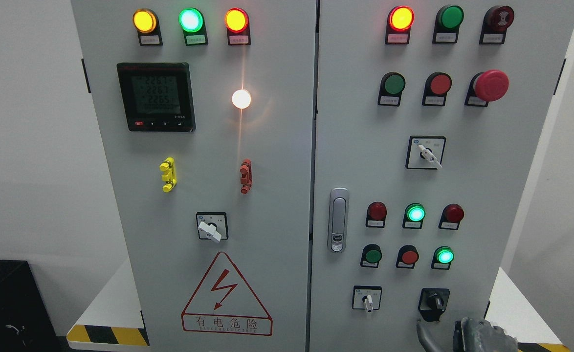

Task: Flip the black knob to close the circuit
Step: 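Reach the right hand up to the black rotary knob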

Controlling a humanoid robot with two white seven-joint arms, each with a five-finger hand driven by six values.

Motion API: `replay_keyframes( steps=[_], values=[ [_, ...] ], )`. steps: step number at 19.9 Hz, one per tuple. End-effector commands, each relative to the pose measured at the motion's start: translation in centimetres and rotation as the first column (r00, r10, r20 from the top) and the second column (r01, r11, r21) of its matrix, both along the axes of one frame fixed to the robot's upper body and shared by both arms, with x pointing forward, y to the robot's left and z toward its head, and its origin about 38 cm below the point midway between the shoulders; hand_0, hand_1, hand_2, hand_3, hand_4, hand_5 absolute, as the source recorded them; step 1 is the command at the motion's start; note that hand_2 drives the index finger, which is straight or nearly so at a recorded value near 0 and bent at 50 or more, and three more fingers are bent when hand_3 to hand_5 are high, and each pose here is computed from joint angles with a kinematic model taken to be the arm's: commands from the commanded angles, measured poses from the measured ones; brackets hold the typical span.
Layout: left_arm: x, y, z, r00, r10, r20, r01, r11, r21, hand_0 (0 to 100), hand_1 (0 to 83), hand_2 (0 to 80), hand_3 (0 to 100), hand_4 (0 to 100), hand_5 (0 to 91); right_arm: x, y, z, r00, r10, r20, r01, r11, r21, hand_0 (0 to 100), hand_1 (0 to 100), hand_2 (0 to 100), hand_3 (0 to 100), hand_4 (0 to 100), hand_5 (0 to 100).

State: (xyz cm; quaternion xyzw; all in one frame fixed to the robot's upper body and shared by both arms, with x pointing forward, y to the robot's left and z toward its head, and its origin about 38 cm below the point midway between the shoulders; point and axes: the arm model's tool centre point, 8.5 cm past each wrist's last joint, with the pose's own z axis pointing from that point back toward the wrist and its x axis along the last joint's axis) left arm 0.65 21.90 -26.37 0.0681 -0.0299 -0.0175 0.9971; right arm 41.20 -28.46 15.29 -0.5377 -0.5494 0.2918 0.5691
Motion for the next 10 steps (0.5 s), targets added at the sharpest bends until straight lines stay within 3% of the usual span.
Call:
replay_keyframes(
  steps=[1, 10],
  values=[
    [-0.48, -0.18, -0.05, 1.000, 0.002, 0.006, -0.002, 1.000, -0.005, 12, 55.6, 0.0, 0, 0, 0.0, 0.36, -1.21, 0.06, 0.999, -0.036, -0.005, 0.036, 0.999, 0.003, 0, 0, 94, 100, 100, 100],
    [-0.48, -0.18, -0.05, 1.000, 0.002, 0.006, -0.002, 1.000, -0.005, 12, 55.6, 0.0, 0, 0, 0.0, 0.96, -1.19, 0.82, 0.999, -0.033, 0.003, 0.033, 0.999, 0.008, 0, 0, 94, 100, 99, 100]
  ],
)
